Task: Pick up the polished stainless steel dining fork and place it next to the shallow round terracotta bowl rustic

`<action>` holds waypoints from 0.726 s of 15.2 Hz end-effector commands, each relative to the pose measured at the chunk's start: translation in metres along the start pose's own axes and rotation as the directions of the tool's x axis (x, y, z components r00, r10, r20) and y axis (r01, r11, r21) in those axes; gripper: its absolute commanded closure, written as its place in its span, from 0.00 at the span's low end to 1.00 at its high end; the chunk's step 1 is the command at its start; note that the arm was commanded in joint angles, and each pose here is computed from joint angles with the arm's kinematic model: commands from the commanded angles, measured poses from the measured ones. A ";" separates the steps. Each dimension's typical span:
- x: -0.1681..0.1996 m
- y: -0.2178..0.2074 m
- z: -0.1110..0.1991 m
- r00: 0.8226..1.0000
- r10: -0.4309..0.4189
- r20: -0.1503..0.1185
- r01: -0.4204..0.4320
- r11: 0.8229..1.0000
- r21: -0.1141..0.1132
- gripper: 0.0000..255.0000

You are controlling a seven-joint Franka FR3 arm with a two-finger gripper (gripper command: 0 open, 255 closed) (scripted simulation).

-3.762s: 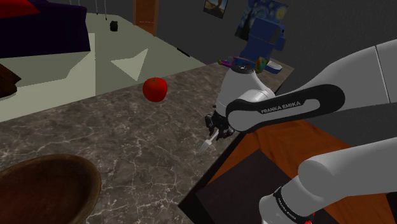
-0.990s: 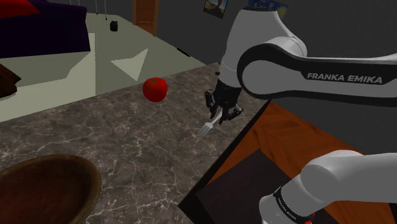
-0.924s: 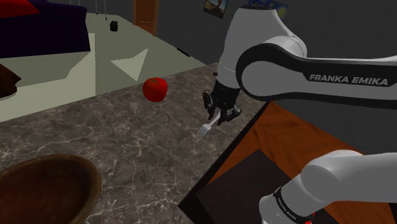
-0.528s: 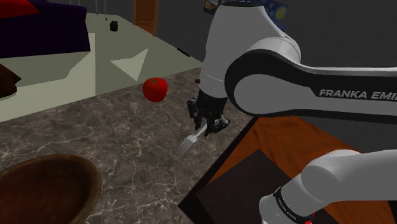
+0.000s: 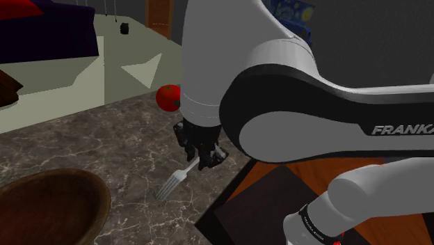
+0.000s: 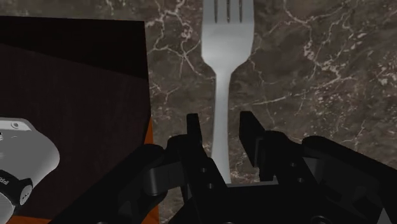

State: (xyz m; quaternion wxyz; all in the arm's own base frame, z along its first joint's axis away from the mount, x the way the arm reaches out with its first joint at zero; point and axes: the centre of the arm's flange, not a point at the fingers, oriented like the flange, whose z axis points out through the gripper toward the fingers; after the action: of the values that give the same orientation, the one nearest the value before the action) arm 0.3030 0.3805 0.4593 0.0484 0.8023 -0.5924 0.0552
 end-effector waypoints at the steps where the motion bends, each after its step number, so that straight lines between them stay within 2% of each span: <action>1: -0.025 0.000 -0.006 1.000 0.002 0.001 -0.002 1.000 0.000 1.00; 6: -0.091 -0.004 -0.016 1.000 0.002 0.001 -0.002 1.000 0.000 1.00; 11: -0.095 -0.004 0.010 1.000 0.002 0.001 -0.002 1.000 0.000 1.00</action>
State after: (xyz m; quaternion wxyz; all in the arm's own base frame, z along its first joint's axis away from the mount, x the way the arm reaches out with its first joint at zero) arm 0.2794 0.4702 0.4404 0.0482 0.8018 -0.5931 0.0552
